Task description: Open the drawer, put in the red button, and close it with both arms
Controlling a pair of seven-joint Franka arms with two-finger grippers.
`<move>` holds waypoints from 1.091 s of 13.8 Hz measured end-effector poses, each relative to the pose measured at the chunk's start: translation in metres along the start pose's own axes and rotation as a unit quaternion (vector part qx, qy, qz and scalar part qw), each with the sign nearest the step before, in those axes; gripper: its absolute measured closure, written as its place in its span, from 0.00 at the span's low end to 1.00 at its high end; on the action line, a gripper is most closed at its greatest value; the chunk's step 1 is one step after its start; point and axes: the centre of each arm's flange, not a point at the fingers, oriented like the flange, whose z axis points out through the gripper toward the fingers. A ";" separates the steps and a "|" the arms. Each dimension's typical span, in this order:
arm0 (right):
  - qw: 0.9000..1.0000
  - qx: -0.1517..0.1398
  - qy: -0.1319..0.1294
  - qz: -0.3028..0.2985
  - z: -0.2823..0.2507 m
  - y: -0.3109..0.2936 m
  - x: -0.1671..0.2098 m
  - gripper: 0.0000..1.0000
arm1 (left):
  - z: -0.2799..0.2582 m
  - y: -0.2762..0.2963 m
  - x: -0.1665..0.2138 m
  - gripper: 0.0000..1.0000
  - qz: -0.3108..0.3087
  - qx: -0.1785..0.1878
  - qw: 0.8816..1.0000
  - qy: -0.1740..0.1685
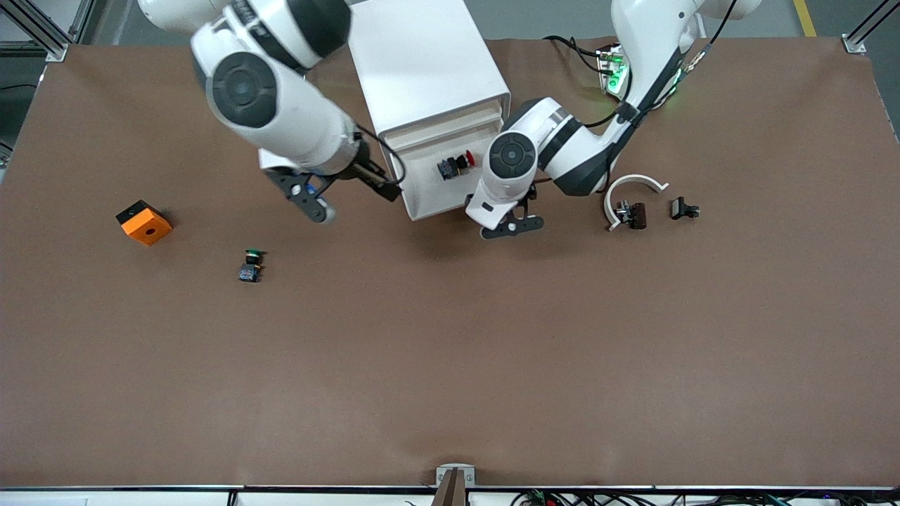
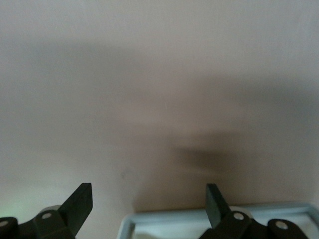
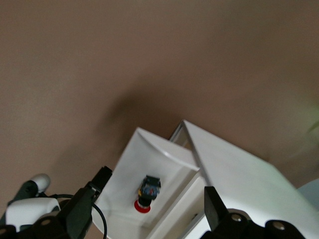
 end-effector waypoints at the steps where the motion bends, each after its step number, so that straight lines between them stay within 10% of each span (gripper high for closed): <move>1: 1.000 0.002 -0.001 -0.031 -0.010 0.016 0.019 0.00 | 0.006 0.005 -0.015 0.00 0.003 0.003 1.000 -0.017; 8: 0.975 -0.016 0.047 -0.216 -0.061 0.157 0.143 0.00 | 0.022 0.031 -0.093 0.00 0.007 0.030 0.997 -0.072; 15: 0.949 -0.040 0.082 -0.302 -0.087 0.220 0.195 0.00 | -0.001 0.025 -0.063 0.00 -0.027 0.020 0.997 -0.072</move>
